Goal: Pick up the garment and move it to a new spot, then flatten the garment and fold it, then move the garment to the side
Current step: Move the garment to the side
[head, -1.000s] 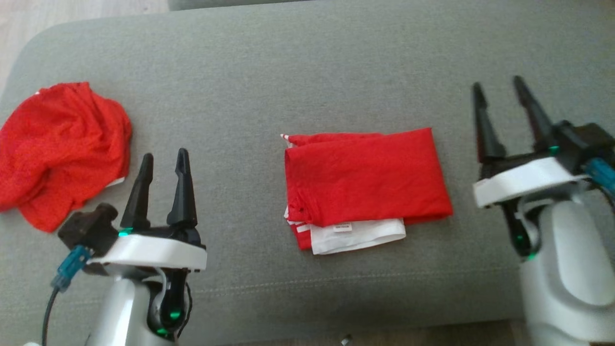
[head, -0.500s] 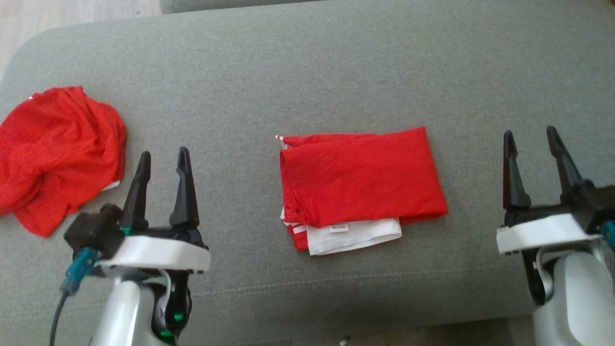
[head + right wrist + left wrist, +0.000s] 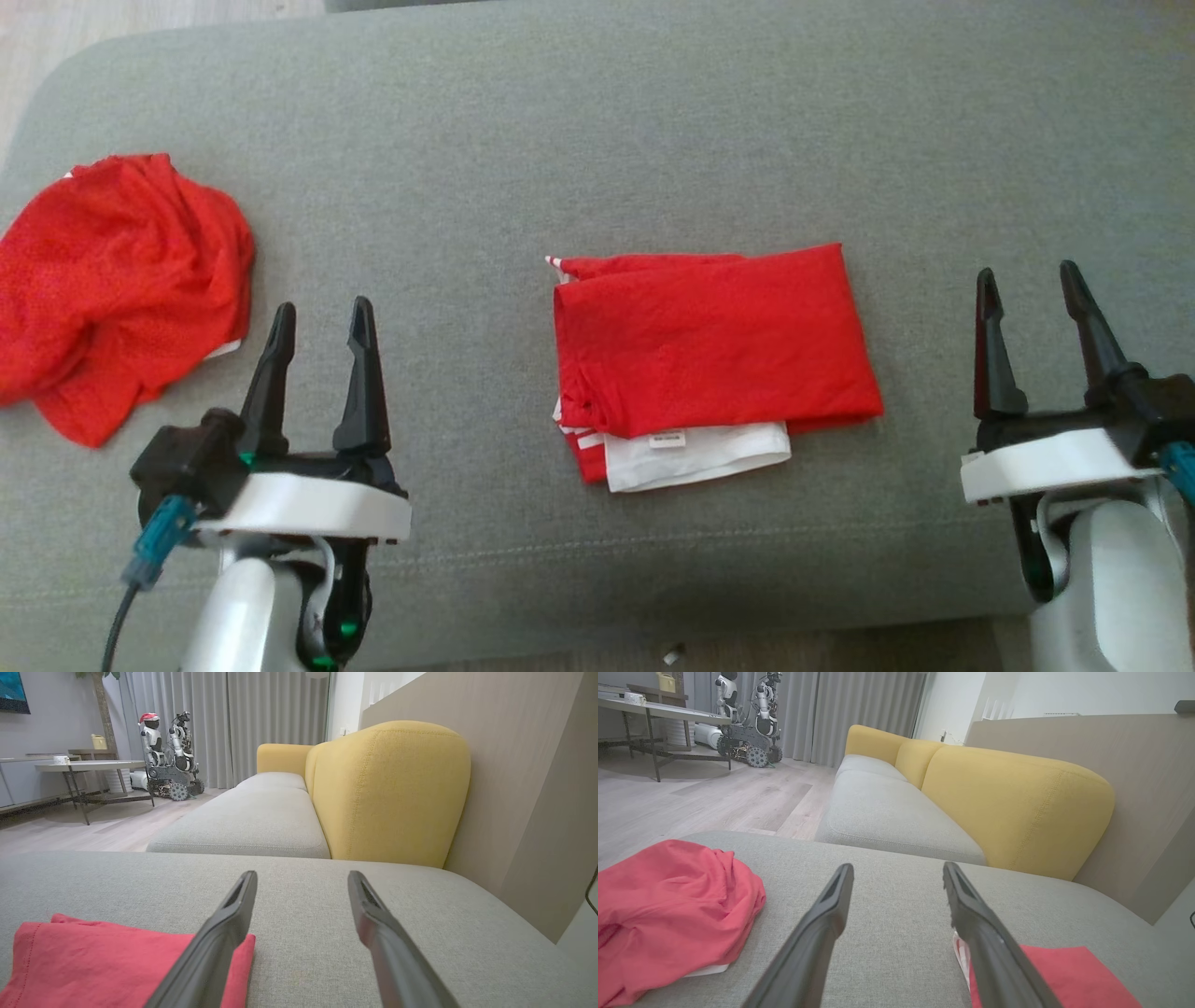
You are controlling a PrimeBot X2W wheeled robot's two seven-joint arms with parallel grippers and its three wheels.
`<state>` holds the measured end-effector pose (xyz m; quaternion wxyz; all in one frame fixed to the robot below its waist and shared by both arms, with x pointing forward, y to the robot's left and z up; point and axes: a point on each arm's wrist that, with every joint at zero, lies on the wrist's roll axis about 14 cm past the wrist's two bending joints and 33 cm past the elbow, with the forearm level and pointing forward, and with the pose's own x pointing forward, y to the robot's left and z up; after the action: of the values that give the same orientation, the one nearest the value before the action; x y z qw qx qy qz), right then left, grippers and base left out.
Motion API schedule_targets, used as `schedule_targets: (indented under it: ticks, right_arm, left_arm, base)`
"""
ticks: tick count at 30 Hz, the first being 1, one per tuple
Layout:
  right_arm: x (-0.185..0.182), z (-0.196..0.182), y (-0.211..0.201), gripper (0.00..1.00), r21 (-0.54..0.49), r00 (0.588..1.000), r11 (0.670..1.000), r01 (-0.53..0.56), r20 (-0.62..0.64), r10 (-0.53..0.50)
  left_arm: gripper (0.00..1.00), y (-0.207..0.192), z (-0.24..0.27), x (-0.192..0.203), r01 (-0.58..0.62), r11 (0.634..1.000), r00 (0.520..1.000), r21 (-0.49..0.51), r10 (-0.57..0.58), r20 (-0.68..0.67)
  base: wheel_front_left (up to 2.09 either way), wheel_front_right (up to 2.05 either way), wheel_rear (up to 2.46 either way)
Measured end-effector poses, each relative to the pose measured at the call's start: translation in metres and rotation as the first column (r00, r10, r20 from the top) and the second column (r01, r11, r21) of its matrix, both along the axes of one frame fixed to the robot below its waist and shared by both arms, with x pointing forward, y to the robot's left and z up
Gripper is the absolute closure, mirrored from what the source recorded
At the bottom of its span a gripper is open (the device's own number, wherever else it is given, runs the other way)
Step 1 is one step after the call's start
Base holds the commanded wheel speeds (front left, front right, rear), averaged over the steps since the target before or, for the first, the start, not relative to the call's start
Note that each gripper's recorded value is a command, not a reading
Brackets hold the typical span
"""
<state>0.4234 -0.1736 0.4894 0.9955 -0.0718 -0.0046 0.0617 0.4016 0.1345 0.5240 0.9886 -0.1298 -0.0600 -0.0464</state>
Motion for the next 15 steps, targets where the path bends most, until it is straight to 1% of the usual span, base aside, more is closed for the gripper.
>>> schedule_targets:
  ticks: [6, 11, 15]
  right_arm:
    - [0.003, -0.01, 0.004, 0.0, 0.005, 1.0, 1.0, -0.009, -0.027, 0.009]
    - [0.007, -0.034, 0.018, 0.0, 0.006, 0.993, 0.999, -0.046, -0.11, 0.047]
    - [0.01, -0.05, 0.03, 0.0, 0.03, 0.984, 0.997, -0.069, -0.161, 0.073]
  left_arm:
    - [0.0, 0.001, -0.005, 0.002, -0.003, 1.0, 1.0, 0.0, 0.003, -0.015]
    - [0.0, 0.004, -0.013, 0.005, -0.011, 1.0, 0.999, 0.001, 0.011, -0.035]
    - [0.0, 0.006, -0.016, 0.006, -0.015, 1.0, 0.999, 0.003, 0.015, -0.042]
  base:
    - [0.0, 0.0, 0.0]
    - [0.0, 0.0, 0.0]
    - [0.0, 0.0, 0.0]
